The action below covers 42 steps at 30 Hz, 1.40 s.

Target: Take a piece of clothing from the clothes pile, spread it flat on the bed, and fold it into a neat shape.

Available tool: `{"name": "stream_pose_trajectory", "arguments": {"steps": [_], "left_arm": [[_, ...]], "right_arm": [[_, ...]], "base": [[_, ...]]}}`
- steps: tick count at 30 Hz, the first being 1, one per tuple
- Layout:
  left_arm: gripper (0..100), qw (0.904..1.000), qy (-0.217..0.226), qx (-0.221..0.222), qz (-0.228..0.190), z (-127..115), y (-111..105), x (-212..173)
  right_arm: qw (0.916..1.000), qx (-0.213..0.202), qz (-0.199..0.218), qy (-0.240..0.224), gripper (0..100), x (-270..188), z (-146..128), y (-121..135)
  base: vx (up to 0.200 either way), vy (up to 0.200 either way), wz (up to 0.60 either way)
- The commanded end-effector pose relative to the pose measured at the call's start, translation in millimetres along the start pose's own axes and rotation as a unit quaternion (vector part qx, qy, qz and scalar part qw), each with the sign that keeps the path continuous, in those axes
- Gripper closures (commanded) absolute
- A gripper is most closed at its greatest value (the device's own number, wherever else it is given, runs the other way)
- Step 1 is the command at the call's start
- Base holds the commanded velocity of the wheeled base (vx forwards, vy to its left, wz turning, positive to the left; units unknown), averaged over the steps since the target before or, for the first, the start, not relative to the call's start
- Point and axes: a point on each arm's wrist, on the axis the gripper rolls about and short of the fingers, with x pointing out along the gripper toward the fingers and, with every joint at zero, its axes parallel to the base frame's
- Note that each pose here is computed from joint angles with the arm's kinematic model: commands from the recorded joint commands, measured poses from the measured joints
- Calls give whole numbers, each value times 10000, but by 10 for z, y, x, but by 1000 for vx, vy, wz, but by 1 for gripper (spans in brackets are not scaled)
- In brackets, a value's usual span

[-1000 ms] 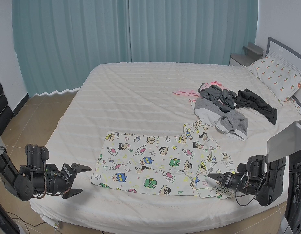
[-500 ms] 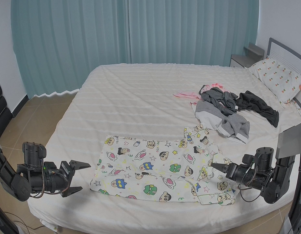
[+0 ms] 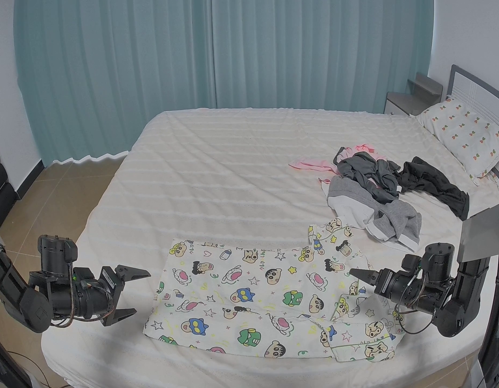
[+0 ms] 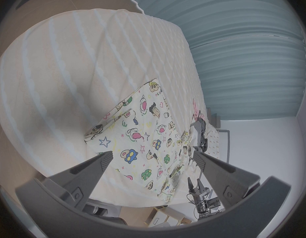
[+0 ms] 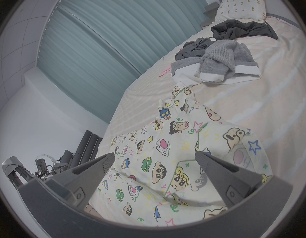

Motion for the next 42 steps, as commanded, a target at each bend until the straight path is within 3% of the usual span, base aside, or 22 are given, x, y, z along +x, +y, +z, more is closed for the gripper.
{"name": "stream_pose_trajectory", "arguments": {"steps": [1, 4, 7, 11, 17, 21, 31, 42], "left_arm": [[0, 9993, -186, 178, -281, 110, -88, 109], [0, 9969, -381, 372, -580, 282, -231, 278], [0, 9890, -645, 1051, -817, 623, -449, 587], [0, 9759, -621, 2047, -435, 895, -491, 1016], [0, 9641, -490, 2607, 84, 1155, -506, 1474], [0, 9481, -287, 3144, 373, 1213, -357, 1728], [0, 9392, -311, 3345, 710, 1254, -236, 2134], [0, 9370, -298, 3422, 641, 1216, -277, 2288]], "right_arm": [[10000, -16, 38, -70, 0, 8, 20, 11], [9999, -40, 73, -118, 0, 2, 41, 29], [9997, -71, 66, -241, 0, -21, 73, 65], [9995, -97, -33, -308, 0, -10, 61, 80], [9997, -126, -28, -217, 0, 6, 6, 107], [9998, -133, -34, -151, 0, 16, -27, 111], [9997, -163, -192, -71, 0, 75, -106, 88], [9996, -190, -197, -81, 0, 76, -110, 99]], "base": [[0, 0, 0], [0, 0, 0], [0, 0, 0], [0, 0, 0], [0, 0, 0], [0, 0, 0], [0, 0, 0], [0, 0, 0]]}}
